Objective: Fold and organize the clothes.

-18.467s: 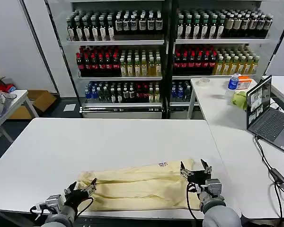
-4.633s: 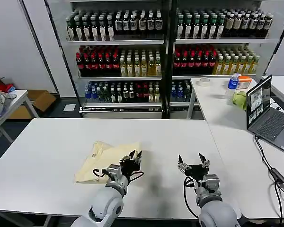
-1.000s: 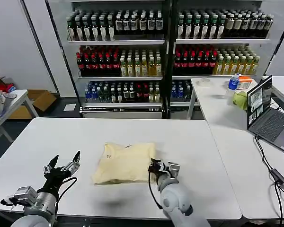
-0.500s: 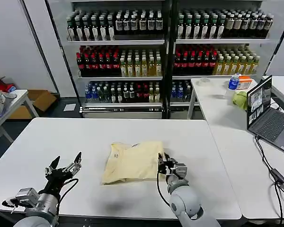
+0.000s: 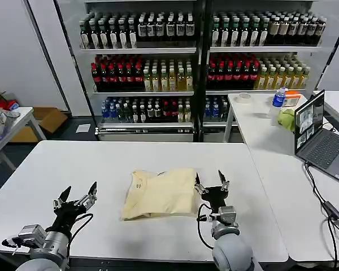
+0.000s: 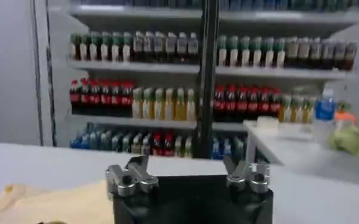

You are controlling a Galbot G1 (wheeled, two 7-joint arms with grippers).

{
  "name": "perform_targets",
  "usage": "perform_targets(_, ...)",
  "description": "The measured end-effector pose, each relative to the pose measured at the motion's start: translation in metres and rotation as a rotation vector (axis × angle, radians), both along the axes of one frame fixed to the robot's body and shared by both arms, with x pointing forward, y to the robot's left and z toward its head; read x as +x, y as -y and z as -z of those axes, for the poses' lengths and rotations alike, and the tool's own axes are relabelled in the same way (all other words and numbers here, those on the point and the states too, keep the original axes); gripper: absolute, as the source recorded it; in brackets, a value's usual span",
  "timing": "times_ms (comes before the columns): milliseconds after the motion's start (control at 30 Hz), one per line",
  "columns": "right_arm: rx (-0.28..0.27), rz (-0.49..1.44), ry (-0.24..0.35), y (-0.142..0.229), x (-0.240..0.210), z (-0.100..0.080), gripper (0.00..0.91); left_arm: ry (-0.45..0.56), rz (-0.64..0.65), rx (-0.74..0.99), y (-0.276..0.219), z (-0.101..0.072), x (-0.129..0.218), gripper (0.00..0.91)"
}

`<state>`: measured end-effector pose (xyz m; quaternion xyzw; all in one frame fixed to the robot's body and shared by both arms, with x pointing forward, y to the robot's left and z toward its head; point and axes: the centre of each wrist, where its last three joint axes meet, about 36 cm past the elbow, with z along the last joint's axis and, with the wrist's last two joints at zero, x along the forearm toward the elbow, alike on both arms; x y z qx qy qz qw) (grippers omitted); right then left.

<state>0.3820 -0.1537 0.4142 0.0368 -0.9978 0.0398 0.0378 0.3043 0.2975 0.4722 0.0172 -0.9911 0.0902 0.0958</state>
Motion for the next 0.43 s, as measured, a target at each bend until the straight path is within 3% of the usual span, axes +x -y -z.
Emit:
perform_targets(200,-0.011,0.004,0.08,0.008,-0.015,-0.008,0.907,0.005,0.005,0.019,-0.001,-0.001,0.001,0.907)
perform_targets(433,-0.019,0.003,0.131,0.018,-0.03,-0.017,0.907,0.013,0.017,0.027,0.005,-0.001,0.001,0.907)
